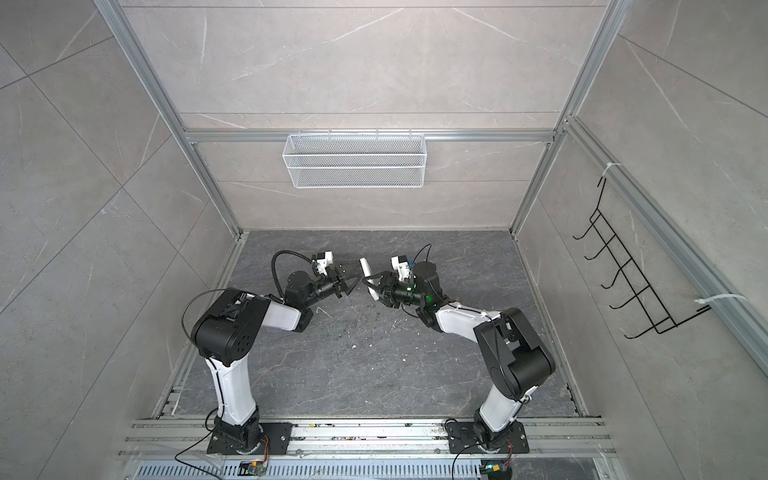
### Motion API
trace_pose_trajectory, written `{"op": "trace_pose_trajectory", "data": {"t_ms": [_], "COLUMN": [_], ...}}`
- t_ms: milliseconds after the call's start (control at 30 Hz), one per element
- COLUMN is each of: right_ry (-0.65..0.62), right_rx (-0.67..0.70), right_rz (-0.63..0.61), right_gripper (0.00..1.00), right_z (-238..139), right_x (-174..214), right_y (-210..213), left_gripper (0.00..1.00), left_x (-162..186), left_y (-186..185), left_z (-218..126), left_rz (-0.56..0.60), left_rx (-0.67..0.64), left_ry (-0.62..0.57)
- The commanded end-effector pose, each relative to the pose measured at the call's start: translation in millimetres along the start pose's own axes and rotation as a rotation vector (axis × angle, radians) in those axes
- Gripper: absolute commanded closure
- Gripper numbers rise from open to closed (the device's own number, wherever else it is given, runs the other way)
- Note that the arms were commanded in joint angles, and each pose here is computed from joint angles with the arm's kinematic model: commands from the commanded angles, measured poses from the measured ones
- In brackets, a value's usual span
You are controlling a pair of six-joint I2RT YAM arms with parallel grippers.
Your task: Load the batteries into the remote control
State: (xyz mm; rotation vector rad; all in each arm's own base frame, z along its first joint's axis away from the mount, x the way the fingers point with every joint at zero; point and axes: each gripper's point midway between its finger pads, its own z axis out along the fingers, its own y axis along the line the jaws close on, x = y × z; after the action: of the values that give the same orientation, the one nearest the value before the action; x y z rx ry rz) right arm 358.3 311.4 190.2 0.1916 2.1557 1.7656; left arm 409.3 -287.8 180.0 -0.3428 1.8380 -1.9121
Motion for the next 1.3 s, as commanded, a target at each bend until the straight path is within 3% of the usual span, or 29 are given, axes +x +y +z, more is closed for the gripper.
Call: {"op": "trace_pose_trajectory", "data": {"t_ms": [0, 500, 1267], "right_ry": [0.028, -0.046, -0.005], "right_rx": [-0.029, -0.009, -0.010], "right_rz": [-0.008, 0.050, -0.034], "right_gripper": [0.57, 0.57, 0.57], "right_z": [8.4, 1.1, 6.2], "right_x": [4.7, -13.9, -0.5], "right_y": [7.0, -12.9, 9.5], "left_gripper": [0.23, 0.21, 0.21], "left_x": [1.1, 2.8, 8.7], "left_y": [-35.9, -36.5, -28.5], "left_z": [7.2, 5.2, 19.6], "left_rz": [0.061, 0.024, 0.019], "left_rx": [0.107, 0.106, 0.106], "left_ry": [0.014, 0.019, 0.053]}}
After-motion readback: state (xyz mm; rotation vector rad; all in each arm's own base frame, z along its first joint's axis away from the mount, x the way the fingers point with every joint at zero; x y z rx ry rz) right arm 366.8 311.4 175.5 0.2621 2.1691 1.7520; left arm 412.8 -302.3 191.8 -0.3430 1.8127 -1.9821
